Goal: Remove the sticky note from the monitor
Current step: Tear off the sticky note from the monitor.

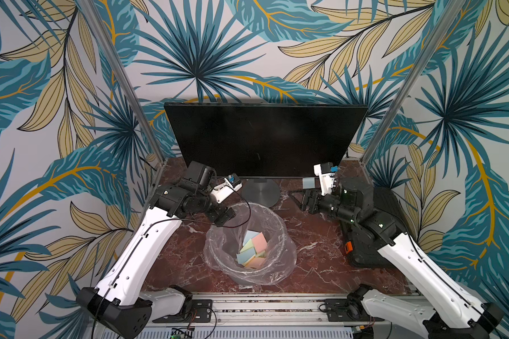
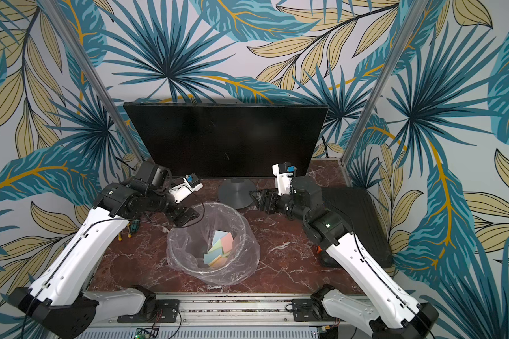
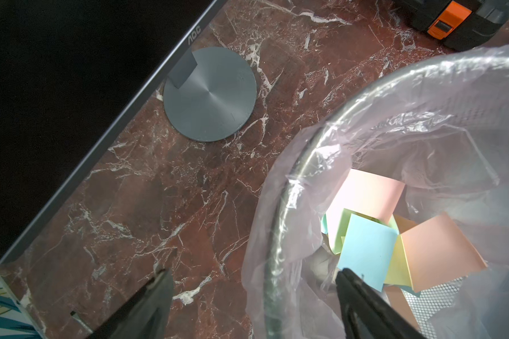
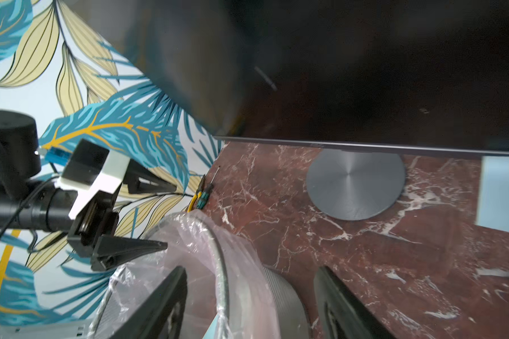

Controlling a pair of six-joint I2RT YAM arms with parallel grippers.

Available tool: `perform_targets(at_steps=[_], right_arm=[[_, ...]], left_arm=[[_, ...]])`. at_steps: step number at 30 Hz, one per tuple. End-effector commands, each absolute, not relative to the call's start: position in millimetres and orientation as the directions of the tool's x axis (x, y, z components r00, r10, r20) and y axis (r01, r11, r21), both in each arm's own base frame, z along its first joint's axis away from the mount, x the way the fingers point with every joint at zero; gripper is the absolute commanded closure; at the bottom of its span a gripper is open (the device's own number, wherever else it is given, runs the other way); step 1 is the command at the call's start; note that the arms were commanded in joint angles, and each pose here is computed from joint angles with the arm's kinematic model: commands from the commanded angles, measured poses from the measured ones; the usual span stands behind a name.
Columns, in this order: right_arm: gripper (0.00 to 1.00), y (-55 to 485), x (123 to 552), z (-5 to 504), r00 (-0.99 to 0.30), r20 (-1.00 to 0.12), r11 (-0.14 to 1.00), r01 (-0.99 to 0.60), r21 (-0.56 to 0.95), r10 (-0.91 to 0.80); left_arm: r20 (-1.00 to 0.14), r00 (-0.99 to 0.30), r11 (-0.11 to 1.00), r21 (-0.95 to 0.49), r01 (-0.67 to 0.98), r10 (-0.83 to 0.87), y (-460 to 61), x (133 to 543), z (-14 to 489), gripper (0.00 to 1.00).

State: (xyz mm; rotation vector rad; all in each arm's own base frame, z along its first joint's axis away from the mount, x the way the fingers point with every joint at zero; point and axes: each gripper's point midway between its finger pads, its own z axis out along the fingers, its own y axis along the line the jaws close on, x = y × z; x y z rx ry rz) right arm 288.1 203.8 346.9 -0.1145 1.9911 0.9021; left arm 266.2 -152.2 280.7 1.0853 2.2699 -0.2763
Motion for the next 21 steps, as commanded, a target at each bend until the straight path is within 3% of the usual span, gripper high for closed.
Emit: perform_targets(at_steps=[1,14,21], right_arm=[[0.28,177,297,317,-0.598,-0.729,0.784,-0.254,0.566,0.333],[0.28,134,322,251,-0.595,-0.663,0.79,-0.076,0.608,0.453],[0.27,113,337,225,-0.589,-0.622,0.762,-0.016,0.648,0.517]], left_arm=[[-0.567,-0.517,0.658,0.059,0.751,0.641,-150,271,265,0.14],[-0.532,-0.562,0.674,0.022,0.739,0.634,-155,275,246,0.31],[-0.529,-0.559,0.667,0.021,0.744,0.639,-161,274,241,0.49]])
